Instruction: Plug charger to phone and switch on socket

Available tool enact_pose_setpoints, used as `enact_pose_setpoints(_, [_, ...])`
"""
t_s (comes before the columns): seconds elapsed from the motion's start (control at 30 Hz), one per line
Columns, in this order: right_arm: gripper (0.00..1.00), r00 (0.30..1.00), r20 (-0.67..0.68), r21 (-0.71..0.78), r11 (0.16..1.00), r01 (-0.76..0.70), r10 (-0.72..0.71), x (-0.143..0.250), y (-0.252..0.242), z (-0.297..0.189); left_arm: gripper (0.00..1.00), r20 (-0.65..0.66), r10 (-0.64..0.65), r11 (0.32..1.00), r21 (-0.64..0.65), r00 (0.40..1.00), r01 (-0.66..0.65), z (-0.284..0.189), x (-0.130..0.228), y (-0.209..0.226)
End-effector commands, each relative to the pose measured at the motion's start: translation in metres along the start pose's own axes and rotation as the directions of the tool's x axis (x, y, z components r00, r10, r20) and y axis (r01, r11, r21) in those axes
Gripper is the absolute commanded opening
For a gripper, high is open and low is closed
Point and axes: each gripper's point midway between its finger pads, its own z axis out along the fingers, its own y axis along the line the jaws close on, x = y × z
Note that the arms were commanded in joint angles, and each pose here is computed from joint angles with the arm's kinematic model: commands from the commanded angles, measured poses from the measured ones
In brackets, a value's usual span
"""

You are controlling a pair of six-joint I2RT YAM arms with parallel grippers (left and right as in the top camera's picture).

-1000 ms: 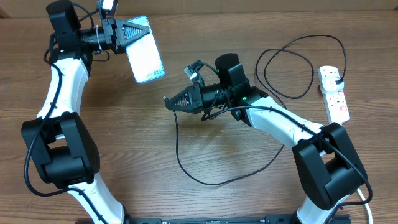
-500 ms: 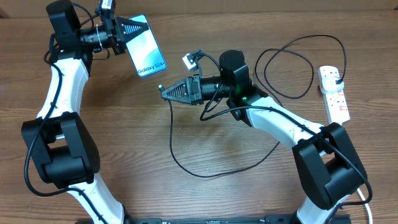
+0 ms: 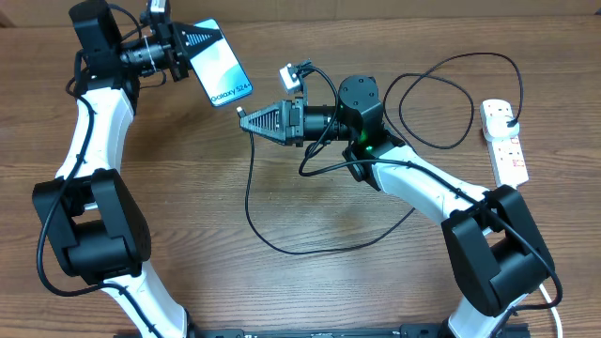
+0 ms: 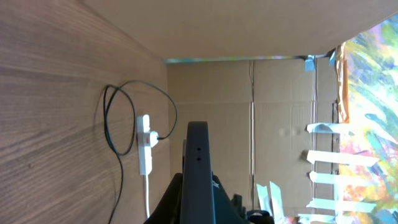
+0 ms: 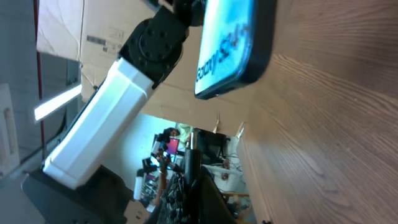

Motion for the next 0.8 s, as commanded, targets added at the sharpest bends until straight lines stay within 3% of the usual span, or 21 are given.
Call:
enact_pose_setpoints(0.0, [0.04, 0.998, 0.034, -0.009, 0.999, -0.044, 0.045, -0.010, 0.007, 0.001, 0.04, -0.007, 0.054, 0.998, 0.026, 0.999, -0.054, 0.001, 0.004, -0.030])
enact_pose_setpoints(0.77, [0.04, 0.995, 0.078, -0.012, 0.998, -0.065, 0.066, -0.018, 0.008, 0.000, 0.04, -0.088, 0.097, 0.993, 0.072, 0.991, -0.091, 0.003, 0.018, -0.041])
